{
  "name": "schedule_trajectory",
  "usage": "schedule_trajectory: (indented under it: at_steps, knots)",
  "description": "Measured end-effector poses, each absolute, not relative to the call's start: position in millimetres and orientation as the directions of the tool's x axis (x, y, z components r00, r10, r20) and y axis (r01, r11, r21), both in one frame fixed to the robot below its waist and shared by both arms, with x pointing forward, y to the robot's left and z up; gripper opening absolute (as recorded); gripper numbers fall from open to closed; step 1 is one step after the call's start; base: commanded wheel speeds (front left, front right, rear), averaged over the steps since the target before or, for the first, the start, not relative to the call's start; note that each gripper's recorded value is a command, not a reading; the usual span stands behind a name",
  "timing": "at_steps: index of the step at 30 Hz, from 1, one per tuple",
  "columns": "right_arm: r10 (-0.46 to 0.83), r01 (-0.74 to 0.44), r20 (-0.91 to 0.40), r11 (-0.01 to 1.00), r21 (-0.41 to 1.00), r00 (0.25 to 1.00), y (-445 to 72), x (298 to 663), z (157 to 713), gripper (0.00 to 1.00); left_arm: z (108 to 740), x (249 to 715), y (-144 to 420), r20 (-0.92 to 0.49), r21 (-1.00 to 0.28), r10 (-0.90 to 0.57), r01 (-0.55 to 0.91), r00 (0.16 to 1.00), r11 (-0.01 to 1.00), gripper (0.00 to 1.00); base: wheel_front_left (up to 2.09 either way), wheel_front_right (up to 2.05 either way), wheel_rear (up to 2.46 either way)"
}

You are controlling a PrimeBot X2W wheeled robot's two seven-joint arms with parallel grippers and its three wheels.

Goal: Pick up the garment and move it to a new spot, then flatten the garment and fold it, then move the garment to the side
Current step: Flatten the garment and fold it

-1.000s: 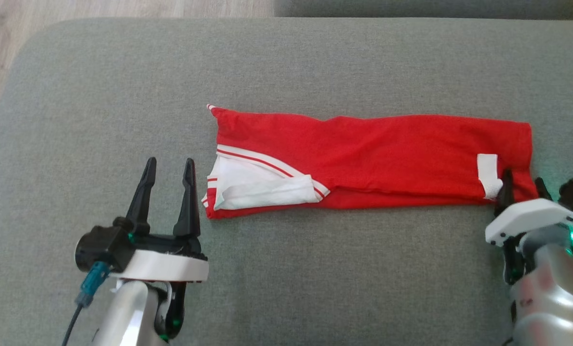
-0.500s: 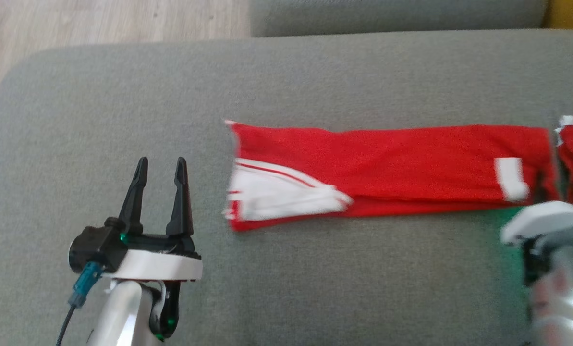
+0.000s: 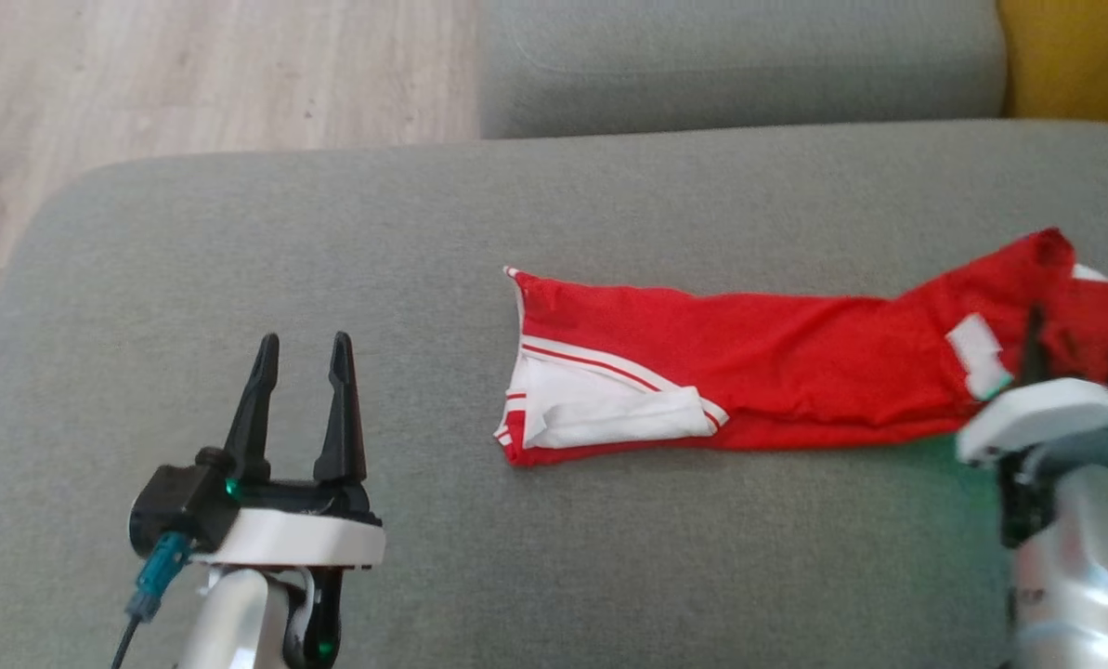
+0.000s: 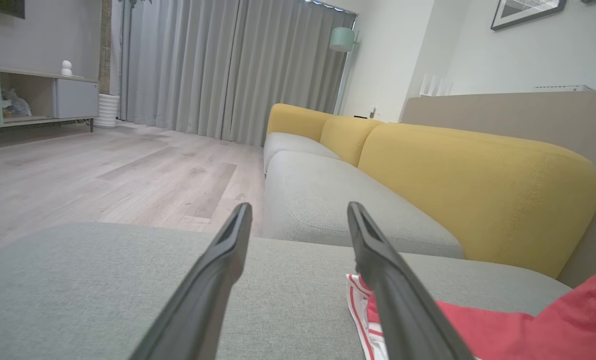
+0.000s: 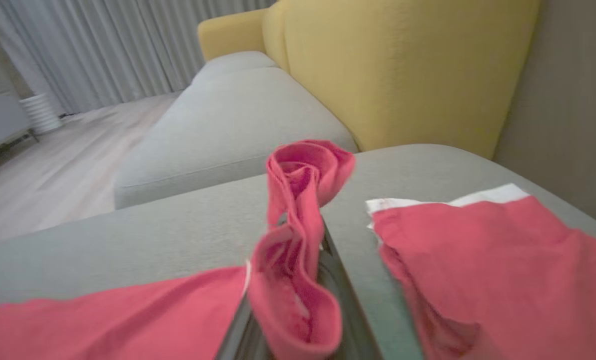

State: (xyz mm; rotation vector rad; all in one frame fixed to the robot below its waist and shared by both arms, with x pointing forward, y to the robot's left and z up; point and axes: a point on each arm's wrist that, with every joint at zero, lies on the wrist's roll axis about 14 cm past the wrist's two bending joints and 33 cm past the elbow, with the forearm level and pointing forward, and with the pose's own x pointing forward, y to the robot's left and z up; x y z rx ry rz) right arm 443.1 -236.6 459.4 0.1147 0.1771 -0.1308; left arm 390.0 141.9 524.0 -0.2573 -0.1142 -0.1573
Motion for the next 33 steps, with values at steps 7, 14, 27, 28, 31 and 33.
schedule_trajectory:
  at_steps: [7,14,27,28,31,33]
  knots:
    - [0.131,-0.104,-0.165,0.981,0.161,0.978,-143.4,450.4,471.4,0.00,531.4,369.2,159.1,0.154,-0.241,-0.091,0.127,0.984,0.962,1.00,0.00,0.00,0.00]
    - [0.350,-0.313,-0.131,0.919,0.239,0.928,-58.5,451.5,482.9,0.00,534.5,350.2,186.5,0.158,-0.226,-0.020,0.056,0.987,0.972,1.00,0.00,0.00,0.00]
    - [0.566,-0.469,-0.199,0.797,0.381,0.800,45.2,461.2,452.8,0.00,524.5,340.0,222.1,0.111,-0.208,0.085,-0.060,0.990,0.976,1.00,0.00,0.00,0.00]
    - [0.578,-0.478,-0.212,0.791,0.383,0.788,50.7,459.8,447.8,0.00,525.1,340.9,223.1,0.111,-0.205,0.088,-0.063,0.990,0.977,1.00,0.00,0.00,0.00]
    - [0.621,-0.510,-0.247,0.767,0.389,0.744,67.9,450.2,433.3,0.00,524.2,340.1,228.0,0.107,-0.209,0.105,-0.081,0.989,0.975,1.00,0.00,0.00,0.00]
    - [0.646,-0.530,-0.266,0.750,0.396,0.716,77.6,442.5,425.6,0.00,523.4,338.9,230.2,0.103,-0.210,0.114,-0.091,0.988,0.973,1.00,0.00,0.00,0.00]
